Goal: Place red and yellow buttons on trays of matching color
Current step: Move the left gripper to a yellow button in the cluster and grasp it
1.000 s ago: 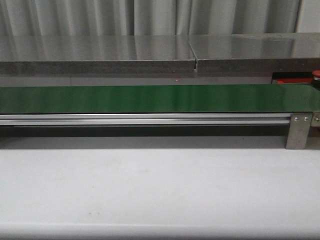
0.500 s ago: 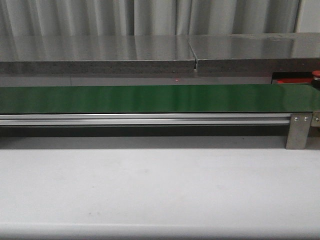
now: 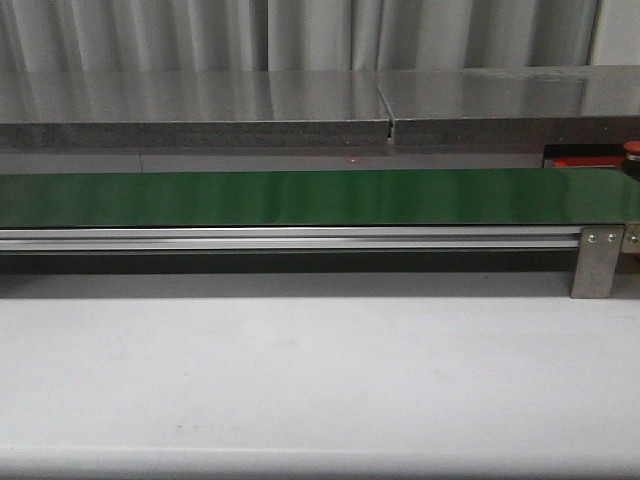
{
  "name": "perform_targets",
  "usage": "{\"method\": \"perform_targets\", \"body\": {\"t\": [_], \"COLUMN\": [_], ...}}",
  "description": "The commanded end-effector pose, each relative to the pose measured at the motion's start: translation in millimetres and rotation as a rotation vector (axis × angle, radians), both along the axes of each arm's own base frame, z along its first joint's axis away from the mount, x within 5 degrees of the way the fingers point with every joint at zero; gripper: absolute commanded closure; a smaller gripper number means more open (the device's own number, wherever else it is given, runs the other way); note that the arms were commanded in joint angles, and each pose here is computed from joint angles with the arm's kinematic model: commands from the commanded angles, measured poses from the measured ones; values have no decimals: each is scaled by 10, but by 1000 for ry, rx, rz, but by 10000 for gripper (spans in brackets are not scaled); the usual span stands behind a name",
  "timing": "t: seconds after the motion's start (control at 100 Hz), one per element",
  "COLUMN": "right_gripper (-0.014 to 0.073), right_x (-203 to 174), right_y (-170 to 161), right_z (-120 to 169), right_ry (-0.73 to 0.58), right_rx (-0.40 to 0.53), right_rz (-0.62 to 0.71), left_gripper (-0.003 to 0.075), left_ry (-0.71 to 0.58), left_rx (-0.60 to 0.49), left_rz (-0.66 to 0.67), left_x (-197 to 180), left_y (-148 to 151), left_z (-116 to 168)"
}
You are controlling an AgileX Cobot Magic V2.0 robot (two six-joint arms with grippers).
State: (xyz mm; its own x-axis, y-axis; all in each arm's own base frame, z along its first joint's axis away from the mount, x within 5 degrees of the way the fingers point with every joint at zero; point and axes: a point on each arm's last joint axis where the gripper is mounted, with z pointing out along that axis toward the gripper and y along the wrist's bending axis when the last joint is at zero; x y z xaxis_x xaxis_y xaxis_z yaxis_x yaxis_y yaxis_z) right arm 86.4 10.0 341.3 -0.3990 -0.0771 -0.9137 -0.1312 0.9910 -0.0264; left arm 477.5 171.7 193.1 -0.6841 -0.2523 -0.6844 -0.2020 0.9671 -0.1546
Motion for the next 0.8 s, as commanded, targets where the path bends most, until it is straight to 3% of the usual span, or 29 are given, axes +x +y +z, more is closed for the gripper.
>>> {"method": "perform_targets", "body": {"t": [0.0, 0.45, 0.66, 0.79], "right_gripper": [662, 662, 662, 662], "right_x": [15, 15, 15, 15], "right_y": [-11, -11, -11, -11], "right_z": [124, 124, 124, 124], "right_ry": [-84, -84, -84, -84], "right_rx": [0, 0, 0, 0], "right_rz": [-13, -13, -13, -13], "left_gripper": [110, 129, 272, 404], "left_ry": [-126, -134, -110, -105], "left_rx": [29, 23, 9, 5], "left_rz": [41, 39, 25, 21], "left_x": [39, 155, 142, 139], "left_y": [53, 94, 76, 72], "left_z": [369, 294, 277, 272]}}
